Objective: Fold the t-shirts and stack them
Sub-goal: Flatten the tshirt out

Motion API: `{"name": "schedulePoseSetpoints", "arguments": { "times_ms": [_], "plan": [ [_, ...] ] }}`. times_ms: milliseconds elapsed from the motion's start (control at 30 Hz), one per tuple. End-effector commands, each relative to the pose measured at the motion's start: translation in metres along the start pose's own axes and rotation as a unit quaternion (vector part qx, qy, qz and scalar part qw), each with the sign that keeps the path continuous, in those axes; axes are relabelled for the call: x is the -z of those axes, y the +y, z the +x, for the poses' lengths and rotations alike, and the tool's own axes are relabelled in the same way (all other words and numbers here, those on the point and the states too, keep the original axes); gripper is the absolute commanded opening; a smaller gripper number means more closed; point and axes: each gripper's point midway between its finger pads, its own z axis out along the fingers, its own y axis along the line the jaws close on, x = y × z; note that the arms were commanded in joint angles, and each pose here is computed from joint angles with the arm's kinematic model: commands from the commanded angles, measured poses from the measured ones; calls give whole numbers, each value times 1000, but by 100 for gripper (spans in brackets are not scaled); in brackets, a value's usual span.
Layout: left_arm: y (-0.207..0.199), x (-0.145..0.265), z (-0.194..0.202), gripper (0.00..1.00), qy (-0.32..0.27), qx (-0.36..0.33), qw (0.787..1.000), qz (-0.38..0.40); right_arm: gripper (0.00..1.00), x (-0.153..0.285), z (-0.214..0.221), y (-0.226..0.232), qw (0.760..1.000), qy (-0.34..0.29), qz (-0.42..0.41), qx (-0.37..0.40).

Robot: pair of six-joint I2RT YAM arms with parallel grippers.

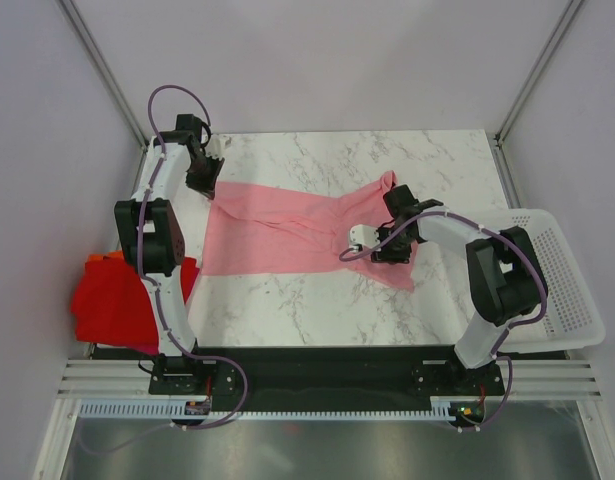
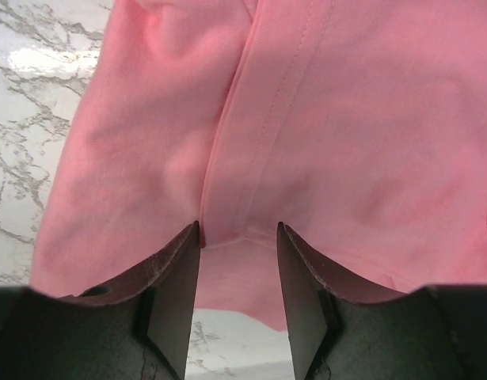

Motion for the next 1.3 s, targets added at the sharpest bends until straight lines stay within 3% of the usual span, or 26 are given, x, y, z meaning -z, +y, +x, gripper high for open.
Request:
{"name": "schedulePoseSetpoints", "arguments": {
  "times_ms": [0, 233, 367, 567, 1200, 1267],
  "plan": [
    [3, -2, -4, 2, -6, -11, 1000, -2, 51, 9, -15, -13, 1000, -21, 10, -4],
    [3, -3, -4, 2, -5, -11, 1000, -1, 51, 4, -13, -12, 1000, -14, -1, -8],
    [4, -4, -4, 2, -5, -12, 1000, -1, 43, 2, -12, -11, 1000, -10, -8, -10],
    [4, -4, -4, 2, -4, -12, 1000, -2, 53, 5, -15, -13, 1000, -15, -5, -15],
    [4, -8, -3, 2, -1, -10, 1000, 1, 52, 11, -25, -19, 999, -24, -6, -22],
    [3, -9, -3, 2, 0, -11, 1000, 2, 47, 9, -25, -19, 999, -22, -9, -23]
  ]
}}
